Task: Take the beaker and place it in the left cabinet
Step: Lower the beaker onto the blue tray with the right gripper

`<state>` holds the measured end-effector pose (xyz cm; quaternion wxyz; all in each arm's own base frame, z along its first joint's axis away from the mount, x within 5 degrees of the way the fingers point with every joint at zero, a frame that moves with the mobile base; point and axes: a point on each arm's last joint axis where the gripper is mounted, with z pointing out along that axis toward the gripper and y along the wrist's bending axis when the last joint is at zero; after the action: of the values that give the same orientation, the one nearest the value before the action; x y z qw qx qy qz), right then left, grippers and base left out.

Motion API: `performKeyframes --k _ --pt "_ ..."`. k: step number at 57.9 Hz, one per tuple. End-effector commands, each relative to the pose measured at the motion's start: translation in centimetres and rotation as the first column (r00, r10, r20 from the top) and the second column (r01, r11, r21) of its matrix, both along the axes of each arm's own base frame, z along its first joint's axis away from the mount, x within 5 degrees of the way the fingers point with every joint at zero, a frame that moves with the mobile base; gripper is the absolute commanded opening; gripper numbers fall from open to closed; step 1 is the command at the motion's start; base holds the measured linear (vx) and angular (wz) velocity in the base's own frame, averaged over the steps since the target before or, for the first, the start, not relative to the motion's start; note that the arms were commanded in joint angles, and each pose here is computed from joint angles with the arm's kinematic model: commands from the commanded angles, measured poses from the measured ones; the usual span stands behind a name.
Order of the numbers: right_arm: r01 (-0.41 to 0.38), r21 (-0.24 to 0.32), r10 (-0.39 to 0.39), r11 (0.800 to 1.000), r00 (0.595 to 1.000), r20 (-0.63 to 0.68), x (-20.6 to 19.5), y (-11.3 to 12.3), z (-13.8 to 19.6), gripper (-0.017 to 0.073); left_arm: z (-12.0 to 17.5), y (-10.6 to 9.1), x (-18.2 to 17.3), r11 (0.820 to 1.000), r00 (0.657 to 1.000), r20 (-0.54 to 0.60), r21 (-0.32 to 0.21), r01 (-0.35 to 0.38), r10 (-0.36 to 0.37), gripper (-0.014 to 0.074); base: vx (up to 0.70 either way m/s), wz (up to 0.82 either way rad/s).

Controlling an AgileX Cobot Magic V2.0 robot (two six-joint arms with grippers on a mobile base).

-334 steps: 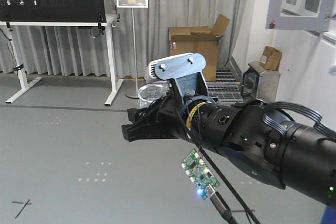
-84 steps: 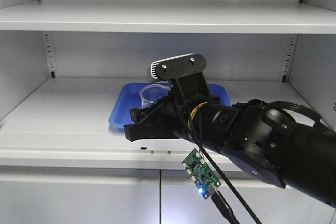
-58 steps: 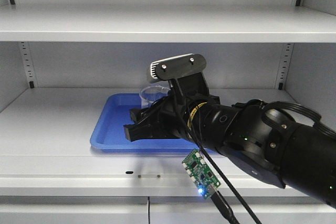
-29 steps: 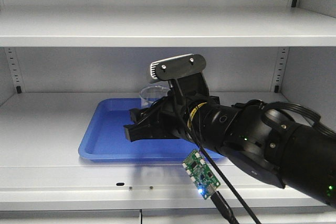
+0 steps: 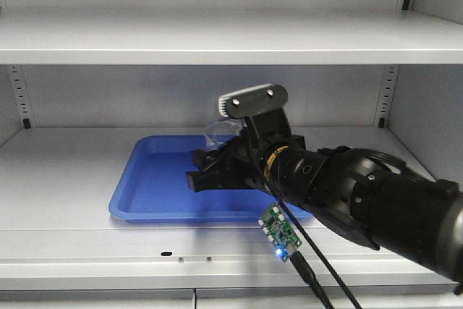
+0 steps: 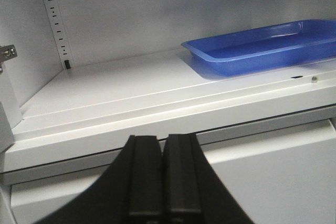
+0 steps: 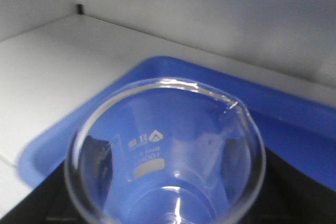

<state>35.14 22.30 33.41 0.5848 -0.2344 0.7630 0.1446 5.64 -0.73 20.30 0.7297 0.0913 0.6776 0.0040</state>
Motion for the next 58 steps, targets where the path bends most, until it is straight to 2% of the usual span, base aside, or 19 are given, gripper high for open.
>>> performKeyframes --k 1,11,18,27,42,52,58 --pt "-0.024 0.09 0.014 0.996 0.995 0.103 0.6 -1.0 2.6 -0.0004 0.2 0.0 -0.1 1.0 0.997 0.076 -0.015 0.005 -0.004 0.0001 0.0 0.0" --pt "0.006 0.083 -0.015 0.997 0.994 0.107 3.2 -1.4 1.7 -0.0003 0.2 0.0 -0.1 1.0 0.997 0.076 -0.015 0.005 -0.004 0.0001 0.0 0.0" --pt "0.004 0.063 -0.012 0.998 0.991 0.13 5.2 -0.4 1.3 -0.0001 0.2 0.0 -0.1 1.0 0.997 0.076 -0.015 0.005 -0.004 0.0001 0.0 0.0" --pt "0.02 0.046 -0.024 0.999 0.994 0.103 7.6 0.7 -0.8 -0.0001 0.2 0.0 -0.1 1.0 0.997 0.076 -0.015 0.005 -0.004 0.0001 0.0 0.0" --pt "0.026 0.025 -0.027 0.999 0.998 0.051 8.9 1.4 -3.7 0.0004 0.2 0.0 -0.1 1.0 0.997 0.076 -0.015 0.005 -0.004 0.0001 0.0 0.0" --pt "0.04 0.016 -0.041 0.999 0.999 0.033 8.9 1.3 -4.0 0.0048 0.2 0.0 -0.1 1.0 0.997 0.076 -0.015 0.005 -0.004 0.0001 0.0 0.0" --pt "0.041 0.018 -0.041 0.999 0.999 0.033 8.9 1.3 -4.0 0.0115 0.2 0.0 -0.1 1.0 0.997 0.076 -0.015 0.005 -0.004 0.0001 0.0 0.0"
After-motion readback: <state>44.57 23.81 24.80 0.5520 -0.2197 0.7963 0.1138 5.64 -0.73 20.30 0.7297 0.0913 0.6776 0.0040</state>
